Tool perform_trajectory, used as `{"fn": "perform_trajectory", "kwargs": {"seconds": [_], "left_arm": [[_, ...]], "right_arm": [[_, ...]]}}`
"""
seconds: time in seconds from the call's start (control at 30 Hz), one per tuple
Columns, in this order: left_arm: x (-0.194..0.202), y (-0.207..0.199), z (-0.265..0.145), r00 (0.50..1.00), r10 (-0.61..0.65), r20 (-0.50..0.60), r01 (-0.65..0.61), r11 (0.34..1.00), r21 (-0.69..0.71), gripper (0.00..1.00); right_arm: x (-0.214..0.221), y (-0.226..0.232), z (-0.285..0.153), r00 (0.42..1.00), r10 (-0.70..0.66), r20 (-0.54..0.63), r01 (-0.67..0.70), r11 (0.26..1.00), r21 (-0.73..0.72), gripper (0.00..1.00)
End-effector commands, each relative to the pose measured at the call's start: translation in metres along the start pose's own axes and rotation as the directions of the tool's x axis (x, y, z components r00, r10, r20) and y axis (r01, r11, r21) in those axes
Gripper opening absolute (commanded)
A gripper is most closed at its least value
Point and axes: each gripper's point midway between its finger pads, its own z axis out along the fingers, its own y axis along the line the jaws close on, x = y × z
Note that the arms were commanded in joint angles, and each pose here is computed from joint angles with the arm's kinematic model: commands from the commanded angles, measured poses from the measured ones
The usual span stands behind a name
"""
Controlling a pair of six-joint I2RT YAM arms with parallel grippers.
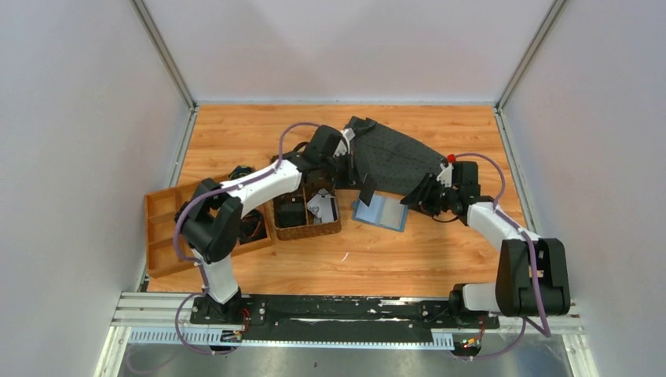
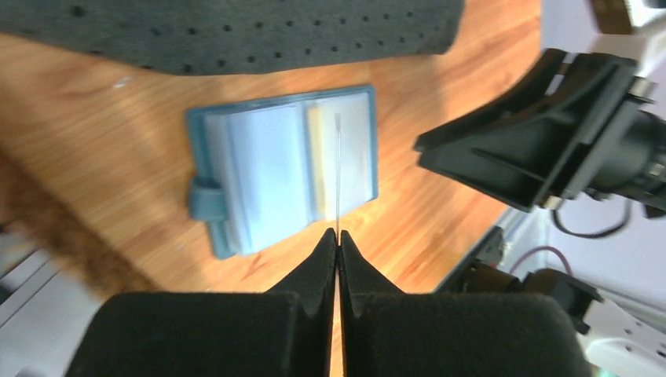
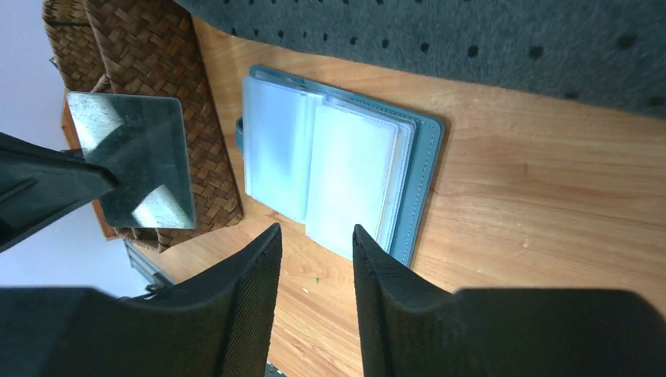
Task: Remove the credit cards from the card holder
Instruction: Remove the credit card from the card holder, then place the credit card in the storage box.
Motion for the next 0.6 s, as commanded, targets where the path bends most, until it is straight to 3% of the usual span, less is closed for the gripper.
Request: {"fn": "perform_trajectory", "kwargs": {"seconds": [0.0, 0.13, 0.33, 0.57], "left_arm": [[-0.011, 0.017, -0.056, 0.990, 0.141, 0.014, -0.131, 0.947, -0.292, 0.00], [-0.019, 0.027, -0.106, 0.977, 0.201, 0.069, -0.151, 0.884, -0.443, 0.00], [-0.013, 0.070, -0.180, 0.961, 0.253, 0.112, -0.103, 0.703, -0.704, 0.00], [0.006, 0.102, -0.211, 0.959, 0.265, 0.100, -0.068, 0.559, -0.826, 0.00]], "right_arm": [[-0.004, -0.011, -0.018, 0.999, -0.037, 0.016, 0.035, 0.993, 0.115, 0.43], [-0.010, -0.008, -0.026, 0.997, -0.059, 0.047, 0.052, 0.989, 0.139, 0.46], [-0.010, -0.010, -0.028, 0.997, -0.064, 0.046, 0.056, 0.987, 0.152, 0.47], [-0.008, -0.011, -0.026, 0.998, -0.061, 0.030, 0.056, 0.987, 0.150, 0.46]]}}
